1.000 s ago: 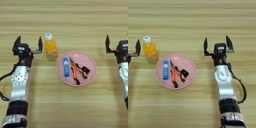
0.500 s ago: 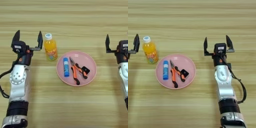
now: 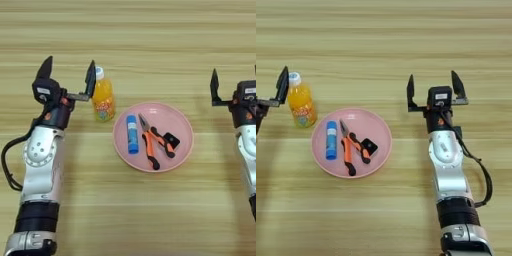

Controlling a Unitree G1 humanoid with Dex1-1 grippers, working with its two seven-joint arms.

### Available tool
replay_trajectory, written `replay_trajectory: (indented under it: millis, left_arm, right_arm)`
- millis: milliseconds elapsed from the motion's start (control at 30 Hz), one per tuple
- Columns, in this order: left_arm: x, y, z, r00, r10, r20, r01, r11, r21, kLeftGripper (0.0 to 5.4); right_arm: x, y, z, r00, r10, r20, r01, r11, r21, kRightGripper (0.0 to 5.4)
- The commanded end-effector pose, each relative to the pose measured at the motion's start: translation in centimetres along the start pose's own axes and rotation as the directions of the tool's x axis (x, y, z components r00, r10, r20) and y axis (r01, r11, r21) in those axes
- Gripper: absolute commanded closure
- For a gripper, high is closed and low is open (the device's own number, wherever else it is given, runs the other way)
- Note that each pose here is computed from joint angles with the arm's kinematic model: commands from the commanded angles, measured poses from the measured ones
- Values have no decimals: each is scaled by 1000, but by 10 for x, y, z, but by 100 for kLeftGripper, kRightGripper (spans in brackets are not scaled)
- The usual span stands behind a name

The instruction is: Move the objects on the table

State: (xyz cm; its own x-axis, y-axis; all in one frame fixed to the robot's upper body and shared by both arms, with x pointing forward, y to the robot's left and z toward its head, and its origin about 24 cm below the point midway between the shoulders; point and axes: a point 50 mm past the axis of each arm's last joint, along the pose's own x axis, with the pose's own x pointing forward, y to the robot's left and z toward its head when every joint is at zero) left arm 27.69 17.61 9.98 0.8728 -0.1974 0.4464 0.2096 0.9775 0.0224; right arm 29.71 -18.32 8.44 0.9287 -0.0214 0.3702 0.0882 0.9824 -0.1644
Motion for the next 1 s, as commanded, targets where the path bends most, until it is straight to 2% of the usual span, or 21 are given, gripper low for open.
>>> replay_trajectory:
  millis: [33,133,233,367,500,600,700,1000]
  left_arm:
    - [1,-7,-4,997,-60,-46,60,998,1,0]
    - [2,-10,-6,994,-80,-74,80,997,-8,0]
    - [4,-12,-10,987,-99,-124,103,994,25,0]
    - [5,-11,-16,976,-108,-189,118,992,46,0]
    - [7,-10,-19,969,-107,-221,124,990,63,0]
    - [7,-8,-23,958,-99,-269,122,990,71,0]
    - [9,-4,-25,955,-86,-283,116,989,90,0]
    - [13,-6,-36,934,-99,-343,114,993,24,0]
  right_arm:
    - [4,2,3,1000,-4,12,4,1000,3,5]
    - [4,2,3,1000,-3,12,3,1000,3,5]
    - [4,3,3,1000,-2,13,2,1000,4,5]
    - [4,4,3,1000,-2,12,2,1000,4,5]
    - [4,5,4,1000,-2,16,2,1000,5,5]
    - [3,6,4,1000,-2,15,2,1000,6,5]
    - [3,7,5,1000,-1,18,1,1000,9,5]
    - [3,8,5,1000,-2,18,2,1000,10,5]
